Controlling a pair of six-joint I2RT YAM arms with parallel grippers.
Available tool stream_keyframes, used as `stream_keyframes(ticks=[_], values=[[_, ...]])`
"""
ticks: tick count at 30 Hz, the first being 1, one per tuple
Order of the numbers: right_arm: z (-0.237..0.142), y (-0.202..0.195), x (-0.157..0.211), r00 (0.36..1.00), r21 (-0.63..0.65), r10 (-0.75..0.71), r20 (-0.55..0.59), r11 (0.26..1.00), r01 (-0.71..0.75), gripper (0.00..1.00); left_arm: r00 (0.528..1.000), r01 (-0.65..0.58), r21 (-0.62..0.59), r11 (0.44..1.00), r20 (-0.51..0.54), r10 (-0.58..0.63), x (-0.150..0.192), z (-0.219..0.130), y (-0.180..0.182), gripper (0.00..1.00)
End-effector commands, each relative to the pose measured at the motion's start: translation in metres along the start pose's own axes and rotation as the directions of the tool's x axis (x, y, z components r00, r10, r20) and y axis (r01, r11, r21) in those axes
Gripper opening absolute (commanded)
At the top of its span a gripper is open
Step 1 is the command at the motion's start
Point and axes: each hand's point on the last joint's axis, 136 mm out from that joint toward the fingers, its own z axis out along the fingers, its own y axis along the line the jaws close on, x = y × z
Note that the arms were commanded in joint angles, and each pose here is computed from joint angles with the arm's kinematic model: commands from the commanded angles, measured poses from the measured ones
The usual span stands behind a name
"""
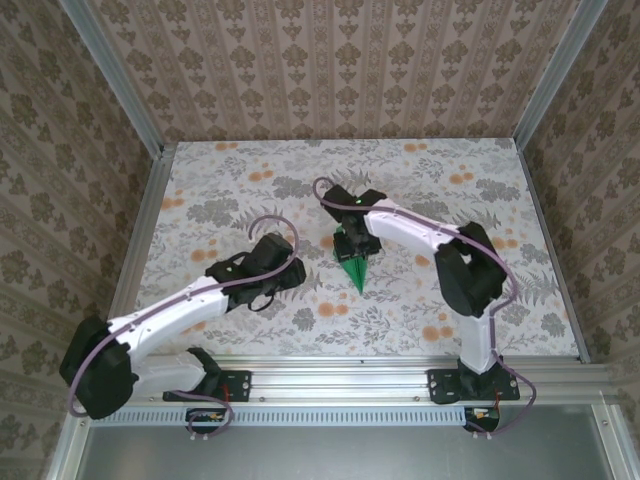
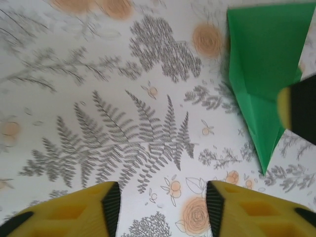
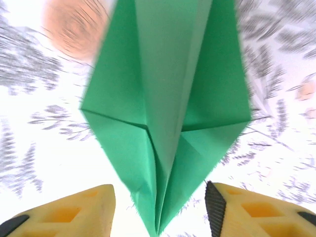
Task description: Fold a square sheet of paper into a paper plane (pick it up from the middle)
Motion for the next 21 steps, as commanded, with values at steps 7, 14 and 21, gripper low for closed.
stream_keyframes(ticks=[7,14,21], values=[[-0.156,-0.076,-0.019,0.898,0.172,-0.035,0.438,0.984,-0.046,0.73,0.942,-0.103,-0.284,0.953,0.281,0.186,-0.063,-0.069,0.066,0.76],[-0.154,-0.201,0.012,0.674,0.270,0.045,0.737,0.895,-0.355,1.00,0.903,-0.018,-0.603,0.798,0.333,0.272,-0.090,-0.103,0.159,1.00],[-0.063,-0.260,0.041,0.656,0.238,0.127,0.744,0.867,-0.438,1.00,0.907,0.128,-0.651,0.748,0.382,0.178,-0.091,-0.083,0.222,1.00]])
